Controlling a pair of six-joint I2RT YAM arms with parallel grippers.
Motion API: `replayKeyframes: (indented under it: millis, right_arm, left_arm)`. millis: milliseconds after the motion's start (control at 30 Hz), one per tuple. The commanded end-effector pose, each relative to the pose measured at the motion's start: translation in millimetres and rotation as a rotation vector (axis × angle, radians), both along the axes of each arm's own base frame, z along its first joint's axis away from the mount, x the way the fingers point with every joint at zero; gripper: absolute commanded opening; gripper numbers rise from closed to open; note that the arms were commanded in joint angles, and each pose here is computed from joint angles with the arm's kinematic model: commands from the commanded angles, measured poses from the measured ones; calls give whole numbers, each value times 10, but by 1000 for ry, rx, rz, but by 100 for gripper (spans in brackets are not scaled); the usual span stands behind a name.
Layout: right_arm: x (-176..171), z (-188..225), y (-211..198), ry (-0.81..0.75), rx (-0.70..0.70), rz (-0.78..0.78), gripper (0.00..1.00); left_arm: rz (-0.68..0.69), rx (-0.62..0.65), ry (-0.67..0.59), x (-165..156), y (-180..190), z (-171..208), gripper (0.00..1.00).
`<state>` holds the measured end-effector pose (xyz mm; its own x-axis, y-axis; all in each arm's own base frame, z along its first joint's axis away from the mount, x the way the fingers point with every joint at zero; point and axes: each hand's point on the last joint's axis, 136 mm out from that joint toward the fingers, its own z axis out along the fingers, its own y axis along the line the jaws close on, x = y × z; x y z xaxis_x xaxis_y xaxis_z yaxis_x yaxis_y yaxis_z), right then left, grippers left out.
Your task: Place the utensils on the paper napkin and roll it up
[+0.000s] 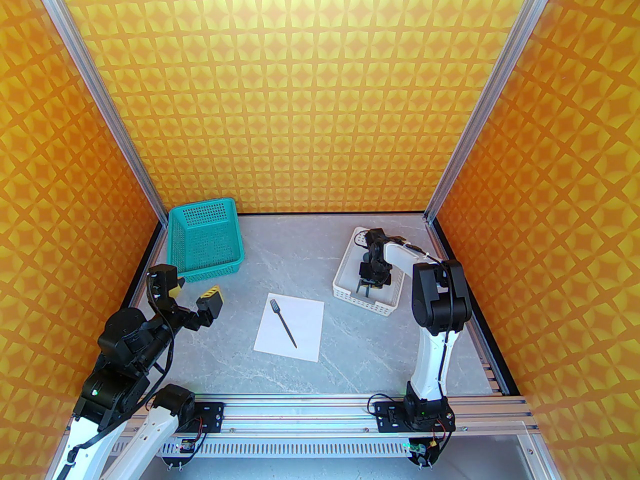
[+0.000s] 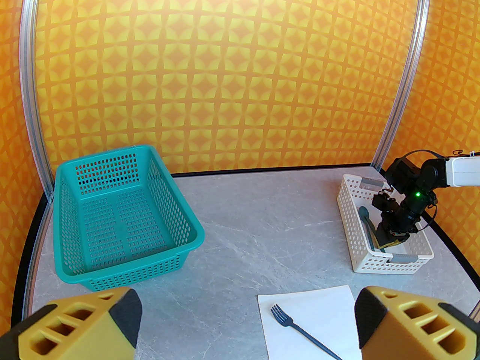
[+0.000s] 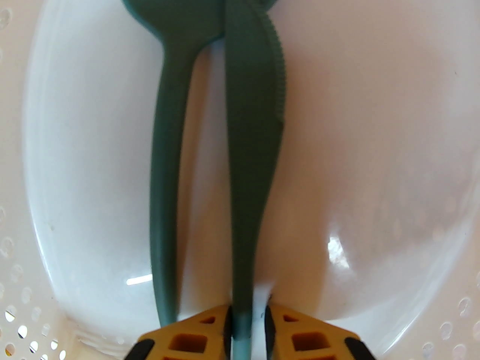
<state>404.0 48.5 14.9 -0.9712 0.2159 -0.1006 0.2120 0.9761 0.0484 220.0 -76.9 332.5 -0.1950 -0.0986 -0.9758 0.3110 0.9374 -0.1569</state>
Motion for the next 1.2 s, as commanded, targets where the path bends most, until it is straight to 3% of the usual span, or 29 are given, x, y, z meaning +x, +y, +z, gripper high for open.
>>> replayKeyframes:
  millis: [0, 233, 1167]
  right_arm:
    - [-175, -251, 68, 96, 9, 22, 20]
    - [-151, -211, 51, 61, -2, 10, 14]
    - [-33, 606, -62, -110, -60, 34, 15]
  left_arm:
    - [-11, 16, -1, -14, -8, 45, 99]
    - [-10, 20, 1, -7, -7, 47, 99]
    - [-3, -47, 15, 36, -27, 19, 99]
